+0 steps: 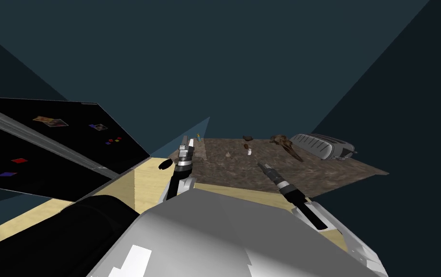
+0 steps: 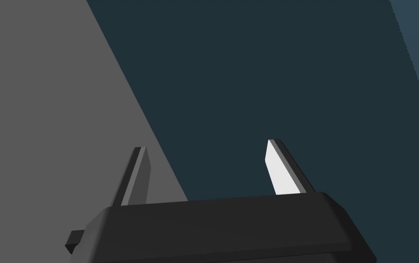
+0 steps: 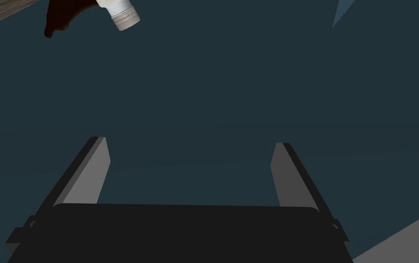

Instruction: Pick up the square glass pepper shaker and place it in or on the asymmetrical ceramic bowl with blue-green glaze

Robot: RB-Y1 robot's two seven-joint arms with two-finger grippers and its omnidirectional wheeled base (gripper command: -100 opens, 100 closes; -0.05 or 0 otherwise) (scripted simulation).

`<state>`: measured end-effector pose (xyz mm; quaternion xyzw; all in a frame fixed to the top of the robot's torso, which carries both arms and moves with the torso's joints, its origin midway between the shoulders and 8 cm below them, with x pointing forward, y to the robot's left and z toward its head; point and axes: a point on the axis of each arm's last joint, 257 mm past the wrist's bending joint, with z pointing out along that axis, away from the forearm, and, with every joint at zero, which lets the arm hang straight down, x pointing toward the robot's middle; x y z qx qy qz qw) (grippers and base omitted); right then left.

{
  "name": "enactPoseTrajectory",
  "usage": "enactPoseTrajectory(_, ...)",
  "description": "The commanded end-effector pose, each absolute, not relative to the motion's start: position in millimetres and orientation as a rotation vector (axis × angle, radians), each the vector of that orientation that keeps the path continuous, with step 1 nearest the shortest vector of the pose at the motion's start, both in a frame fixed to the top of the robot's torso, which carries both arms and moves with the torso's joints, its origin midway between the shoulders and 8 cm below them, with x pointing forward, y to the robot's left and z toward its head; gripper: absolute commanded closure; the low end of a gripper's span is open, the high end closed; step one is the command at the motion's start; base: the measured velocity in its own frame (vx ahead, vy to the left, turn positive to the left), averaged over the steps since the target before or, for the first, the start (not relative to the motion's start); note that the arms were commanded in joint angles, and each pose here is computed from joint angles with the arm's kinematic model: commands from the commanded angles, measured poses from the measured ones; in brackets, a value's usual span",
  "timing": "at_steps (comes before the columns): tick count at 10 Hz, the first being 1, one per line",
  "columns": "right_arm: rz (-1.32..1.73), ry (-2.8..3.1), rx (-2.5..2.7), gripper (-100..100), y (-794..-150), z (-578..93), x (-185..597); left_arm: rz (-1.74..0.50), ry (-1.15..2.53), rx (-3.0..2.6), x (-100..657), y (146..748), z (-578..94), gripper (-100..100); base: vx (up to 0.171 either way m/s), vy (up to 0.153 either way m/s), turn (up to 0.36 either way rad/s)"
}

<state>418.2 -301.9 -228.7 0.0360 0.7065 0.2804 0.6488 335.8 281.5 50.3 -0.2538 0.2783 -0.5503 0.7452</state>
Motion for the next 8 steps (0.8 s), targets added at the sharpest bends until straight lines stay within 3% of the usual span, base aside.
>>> enactPoseTrajectory(1, 0.572, 1.653, 0.036, -100, -317, -243, 422, -1.205, 0.609, -0.556, 336, 281, 50, 0, 0.025, 0.056, 0.068)
enactPoseTrajectory(8, 0.233, 1.843, -0.188, -100, -402, -292, 432, -1.205, 0.609, -0.556, 336, 281, 50, 0, 0.070, 0.070, 0.133)
